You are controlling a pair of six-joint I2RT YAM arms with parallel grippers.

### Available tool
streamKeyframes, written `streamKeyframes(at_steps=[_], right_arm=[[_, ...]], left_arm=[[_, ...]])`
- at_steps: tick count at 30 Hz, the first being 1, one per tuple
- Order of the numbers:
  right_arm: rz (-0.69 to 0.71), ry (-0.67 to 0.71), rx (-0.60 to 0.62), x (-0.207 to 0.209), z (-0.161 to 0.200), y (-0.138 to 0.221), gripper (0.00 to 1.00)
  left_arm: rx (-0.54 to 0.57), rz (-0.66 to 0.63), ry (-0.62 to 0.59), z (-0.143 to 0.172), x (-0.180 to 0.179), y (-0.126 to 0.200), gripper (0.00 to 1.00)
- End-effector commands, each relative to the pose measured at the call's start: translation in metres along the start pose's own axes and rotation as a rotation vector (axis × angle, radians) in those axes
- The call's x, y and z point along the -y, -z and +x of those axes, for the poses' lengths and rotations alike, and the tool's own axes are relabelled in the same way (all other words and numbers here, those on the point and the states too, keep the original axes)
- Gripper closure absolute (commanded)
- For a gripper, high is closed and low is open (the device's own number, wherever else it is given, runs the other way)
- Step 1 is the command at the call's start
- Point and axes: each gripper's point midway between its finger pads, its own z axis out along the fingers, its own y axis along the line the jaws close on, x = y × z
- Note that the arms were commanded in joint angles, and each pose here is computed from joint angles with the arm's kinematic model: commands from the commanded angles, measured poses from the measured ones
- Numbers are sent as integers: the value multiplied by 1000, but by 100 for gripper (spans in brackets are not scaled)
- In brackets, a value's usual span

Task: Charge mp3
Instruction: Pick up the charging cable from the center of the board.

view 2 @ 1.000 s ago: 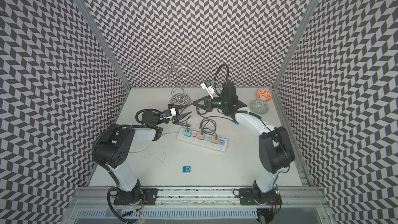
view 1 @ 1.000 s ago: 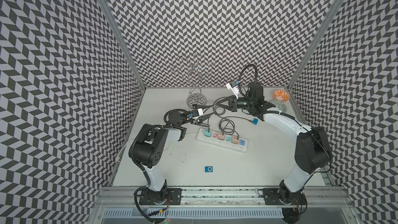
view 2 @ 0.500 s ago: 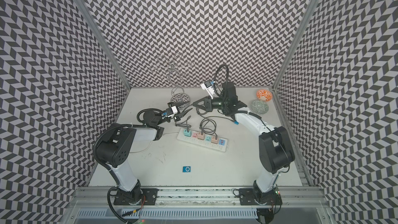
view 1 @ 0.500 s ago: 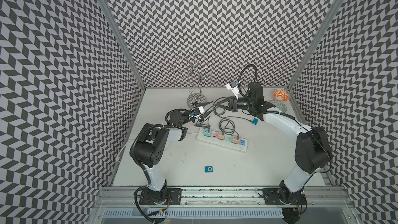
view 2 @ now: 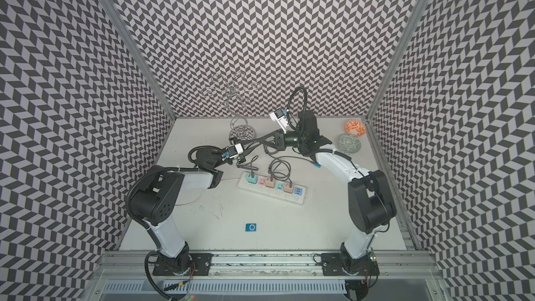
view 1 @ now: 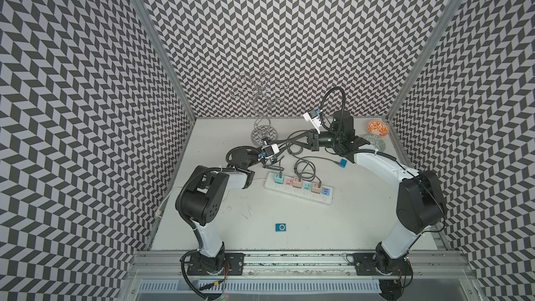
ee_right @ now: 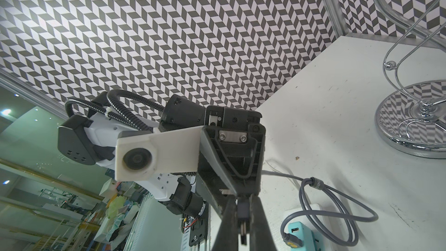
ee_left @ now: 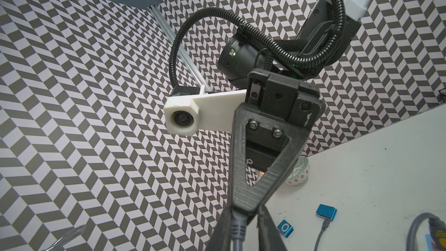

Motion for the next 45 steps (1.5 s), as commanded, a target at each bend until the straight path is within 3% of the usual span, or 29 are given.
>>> streamKeyframes(at_steps=[1,10,12,18,25,30,34,38,43,45], right_arm=[[-57,65,-1,-24,-3,3,95],[-42,54,-3,-20,2,3,86],[-27,61,2,-18,2,3,71],[48,159,42,-17,-9,17,46],[287,362,110,-7,-29,58,40],[463,489,82,-6,-19,82,40],[506,528,46,-19,14,76,41],[391,633,-37,-55,77,37,40],[217,650,-100,-84,148,16,48],[174,650,-117,-90,178,5,45]], left_arm=[[18,-11,-30,-12,-8,-4,83],[14,2,-32,-17,-7,-5,97],[6,9,-28,-17,-7,-4,99],[-76,22,27,-14,-12,-2,100],[-286,37,72,-7,-10,19,100],[-414,23,129,-6,-4,47,100],[-470,-4,187,-10,3,69,100],[-524,-25,252,-13,7,82,100],[-550,-49,305,-19,10,90,100],[-548,-70,313,-23,7,91,100]])
